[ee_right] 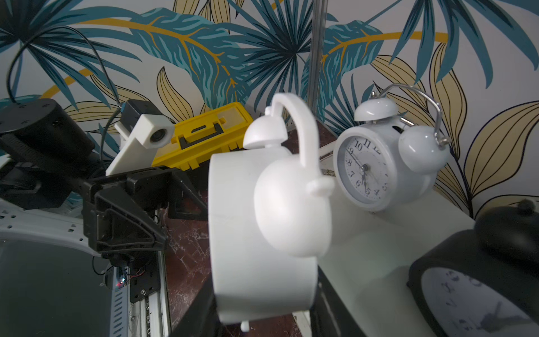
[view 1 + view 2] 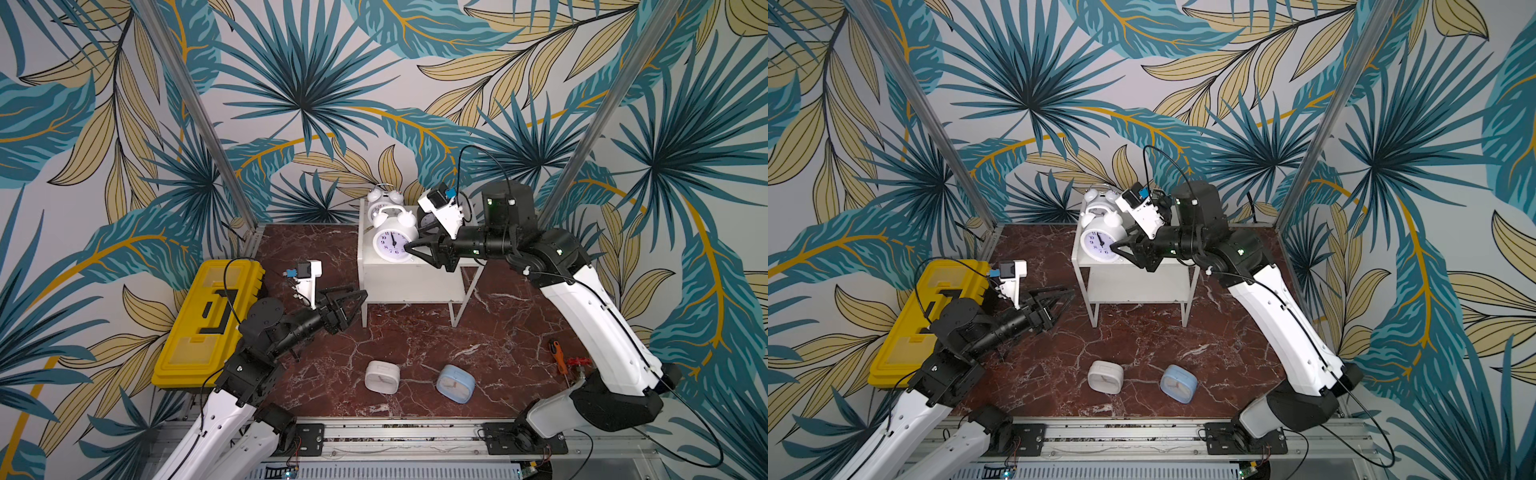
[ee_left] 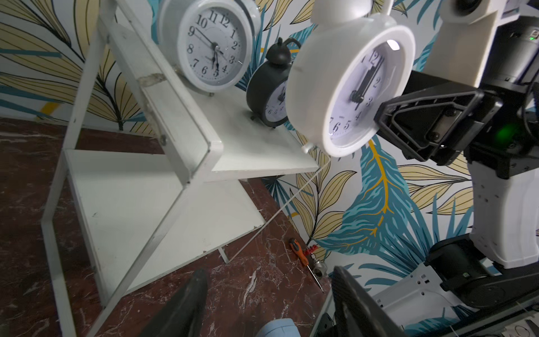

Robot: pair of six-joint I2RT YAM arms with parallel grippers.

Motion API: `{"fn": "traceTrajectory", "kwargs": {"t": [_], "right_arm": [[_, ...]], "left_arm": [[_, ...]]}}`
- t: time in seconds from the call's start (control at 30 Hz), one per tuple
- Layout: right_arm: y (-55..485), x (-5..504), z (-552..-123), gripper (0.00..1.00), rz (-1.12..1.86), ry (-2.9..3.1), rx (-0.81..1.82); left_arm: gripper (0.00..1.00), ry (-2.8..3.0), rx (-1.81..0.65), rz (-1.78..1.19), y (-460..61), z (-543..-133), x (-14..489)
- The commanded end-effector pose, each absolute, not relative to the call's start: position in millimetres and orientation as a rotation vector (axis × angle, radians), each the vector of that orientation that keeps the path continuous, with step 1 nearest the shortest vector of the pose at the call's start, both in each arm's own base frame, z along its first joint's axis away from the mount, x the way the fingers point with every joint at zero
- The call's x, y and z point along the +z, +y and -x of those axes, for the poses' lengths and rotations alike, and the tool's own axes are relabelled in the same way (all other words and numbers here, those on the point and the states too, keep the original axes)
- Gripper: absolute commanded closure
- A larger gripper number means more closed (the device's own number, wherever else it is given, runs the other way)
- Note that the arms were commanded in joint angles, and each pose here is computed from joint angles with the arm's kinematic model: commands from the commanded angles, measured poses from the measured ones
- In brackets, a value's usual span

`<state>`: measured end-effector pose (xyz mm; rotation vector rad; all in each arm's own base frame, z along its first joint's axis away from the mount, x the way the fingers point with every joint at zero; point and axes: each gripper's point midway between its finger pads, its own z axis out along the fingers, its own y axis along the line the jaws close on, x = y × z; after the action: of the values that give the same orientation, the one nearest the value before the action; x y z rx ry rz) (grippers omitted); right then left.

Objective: Place the alarm clocks on the shelf by style
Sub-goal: Place the alarm on the shelf.

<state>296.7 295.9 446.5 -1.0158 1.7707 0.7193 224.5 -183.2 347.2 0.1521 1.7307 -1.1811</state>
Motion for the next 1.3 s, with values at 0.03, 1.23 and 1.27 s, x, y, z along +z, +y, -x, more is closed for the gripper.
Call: {"fn": "traceTrajectory", "kwargs": {"t": [0.03,1.23,1.27], "right_arm": [[301,444,-317,0.79,1.049,1.752,0.653],[304,400,-340,0.46,1.012,1.859,0.617],[304,400,-340,0.46,1.007,1.862,0.615]], "left_arm": [[0.31,1.757,-1.125,-0.135,-178,-231,339],[0.33,1.737,-1.195,-0.199,-191,-229,341],[0.33,1.733,-1.195,-0.198,-191,-229,342]]}}
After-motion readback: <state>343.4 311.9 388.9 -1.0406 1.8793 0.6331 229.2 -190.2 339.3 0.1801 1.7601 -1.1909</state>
